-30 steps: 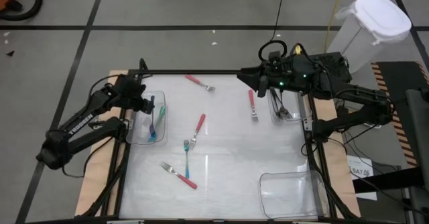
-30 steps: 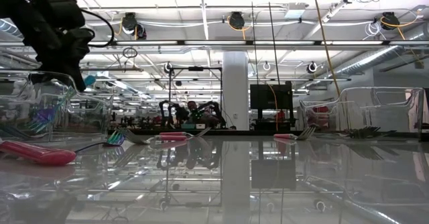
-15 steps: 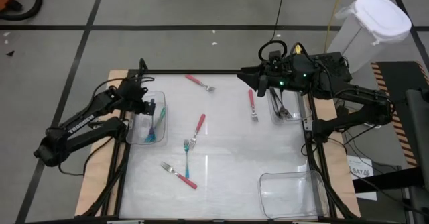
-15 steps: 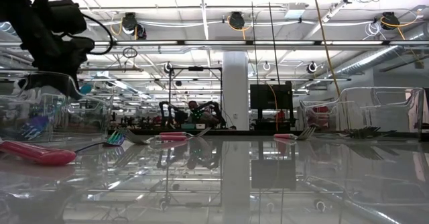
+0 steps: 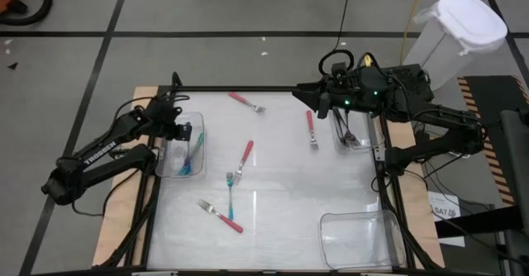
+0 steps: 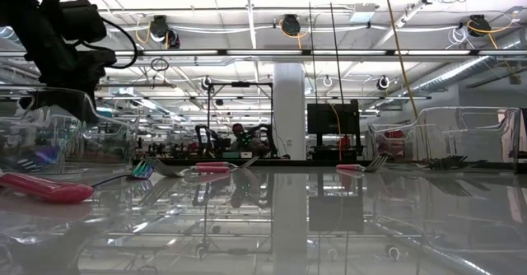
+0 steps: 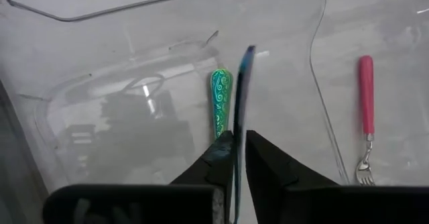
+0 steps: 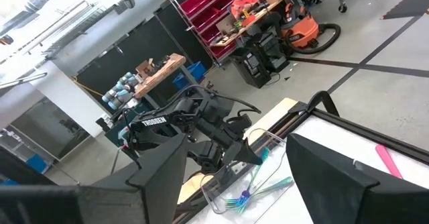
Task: Sort silverware by color (type)
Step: Put the blue fork into the left transparent bin
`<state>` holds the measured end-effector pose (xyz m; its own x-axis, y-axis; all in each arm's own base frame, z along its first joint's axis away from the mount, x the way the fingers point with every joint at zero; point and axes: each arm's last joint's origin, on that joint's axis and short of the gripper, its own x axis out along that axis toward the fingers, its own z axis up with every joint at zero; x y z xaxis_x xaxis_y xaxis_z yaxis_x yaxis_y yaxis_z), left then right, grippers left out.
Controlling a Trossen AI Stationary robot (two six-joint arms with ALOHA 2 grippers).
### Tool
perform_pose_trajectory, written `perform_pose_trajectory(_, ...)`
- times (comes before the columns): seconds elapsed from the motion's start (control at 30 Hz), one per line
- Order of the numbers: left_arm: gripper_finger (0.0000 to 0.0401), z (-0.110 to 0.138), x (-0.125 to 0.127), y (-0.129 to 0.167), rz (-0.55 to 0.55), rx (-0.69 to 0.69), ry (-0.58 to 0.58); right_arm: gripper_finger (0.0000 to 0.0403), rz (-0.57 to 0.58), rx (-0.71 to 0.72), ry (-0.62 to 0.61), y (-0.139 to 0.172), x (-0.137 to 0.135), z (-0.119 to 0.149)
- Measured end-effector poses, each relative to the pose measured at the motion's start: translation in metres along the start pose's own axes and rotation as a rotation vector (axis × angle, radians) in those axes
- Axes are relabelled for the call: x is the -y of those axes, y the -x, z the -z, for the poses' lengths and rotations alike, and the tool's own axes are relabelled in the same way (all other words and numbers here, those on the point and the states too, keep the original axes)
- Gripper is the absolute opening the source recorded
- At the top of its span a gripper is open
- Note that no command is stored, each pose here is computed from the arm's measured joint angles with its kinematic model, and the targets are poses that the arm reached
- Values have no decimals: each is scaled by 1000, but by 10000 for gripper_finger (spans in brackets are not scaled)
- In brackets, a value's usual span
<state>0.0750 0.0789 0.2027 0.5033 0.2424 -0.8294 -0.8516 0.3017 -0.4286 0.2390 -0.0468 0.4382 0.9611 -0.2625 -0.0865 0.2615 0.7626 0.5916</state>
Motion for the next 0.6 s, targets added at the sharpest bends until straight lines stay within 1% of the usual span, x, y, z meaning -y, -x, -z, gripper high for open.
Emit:
perform_pose_trajectory(0.4, 46, 1, 0, 0, -3, -11, 4, 251, 2, 1, -4, 0, 0, 0)
perform_pose_trajectory(0.6, 47, 0, 3, 2, 38, -25, 26, 251, 2, 1, -4, 0, 0, 0)
